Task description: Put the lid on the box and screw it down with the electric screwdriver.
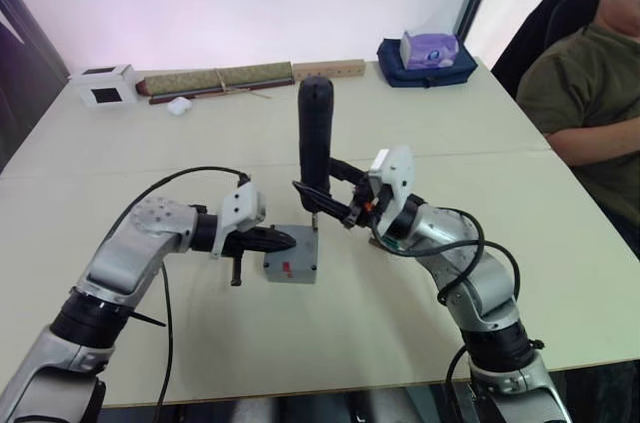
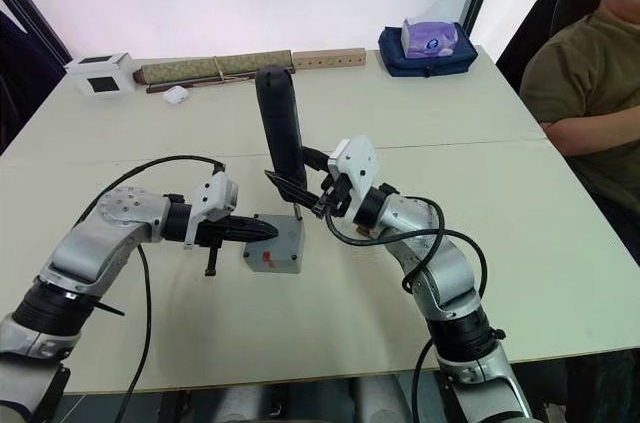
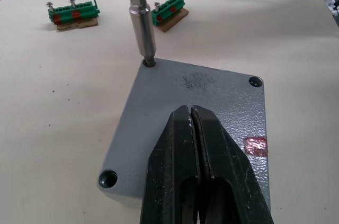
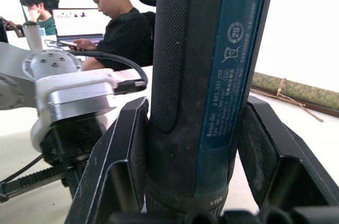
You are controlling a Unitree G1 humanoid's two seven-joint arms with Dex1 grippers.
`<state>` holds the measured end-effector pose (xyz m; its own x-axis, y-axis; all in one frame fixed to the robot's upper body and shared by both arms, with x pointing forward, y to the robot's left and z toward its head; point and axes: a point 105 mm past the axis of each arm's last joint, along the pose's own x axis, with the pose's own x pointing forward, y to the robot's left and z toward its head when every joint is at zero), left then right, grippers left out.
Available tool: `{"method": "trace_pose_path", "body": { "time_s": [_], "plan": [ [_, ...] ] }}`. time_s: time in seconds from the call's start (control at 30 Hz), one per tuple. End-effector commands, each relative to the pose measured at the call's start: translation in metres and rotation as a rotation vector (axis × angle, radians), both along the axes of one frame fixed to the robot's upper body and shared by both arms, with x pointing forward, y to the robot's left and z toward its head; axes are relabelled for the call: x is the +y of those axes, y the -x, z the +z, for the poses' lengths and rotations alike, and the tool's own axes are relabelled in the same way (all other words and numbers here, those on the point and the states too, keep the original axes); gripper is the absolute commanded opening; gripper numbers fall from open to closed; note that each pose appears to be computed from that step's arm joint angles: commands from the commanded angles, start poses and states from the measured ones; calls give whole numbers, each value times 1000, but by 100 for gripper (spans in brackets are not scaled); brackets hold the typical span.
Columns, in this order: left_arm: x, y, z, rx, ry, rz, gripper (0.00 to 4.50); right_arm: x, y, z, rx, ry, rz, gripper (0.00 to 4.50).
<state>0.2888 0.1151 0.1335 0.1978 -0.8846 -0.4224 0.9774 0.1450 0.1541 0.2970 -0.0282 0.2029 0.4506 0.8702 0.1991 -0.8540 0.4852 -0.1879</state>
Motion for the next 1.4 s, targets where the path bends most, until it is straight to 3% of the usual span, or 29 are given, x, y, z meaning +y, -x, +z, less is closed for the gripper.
{"method": "trace_pose_path", "body": {
  "time_s": [0.03,0.37,0.63,1.0,1.4],
  "plan": [
    [1,4,-13,29,-44,0,0,-3,-7,-27,99,52,-15,186],
    [-1,5,-21,38,-64,4,0,-16,-11,-67,213,149,-84,186],
    [-1,2,-24,39,-74,7,0,-16,-12,-75,222,192,-99,186],
    [-5,4,-26,44,-75,0,0,-6,-15,-39,112,35,-84,186],
    [-3,5,-25,53,-78,0,0,-2,-6,-28,89,-19,-39,186]
  ]
}}
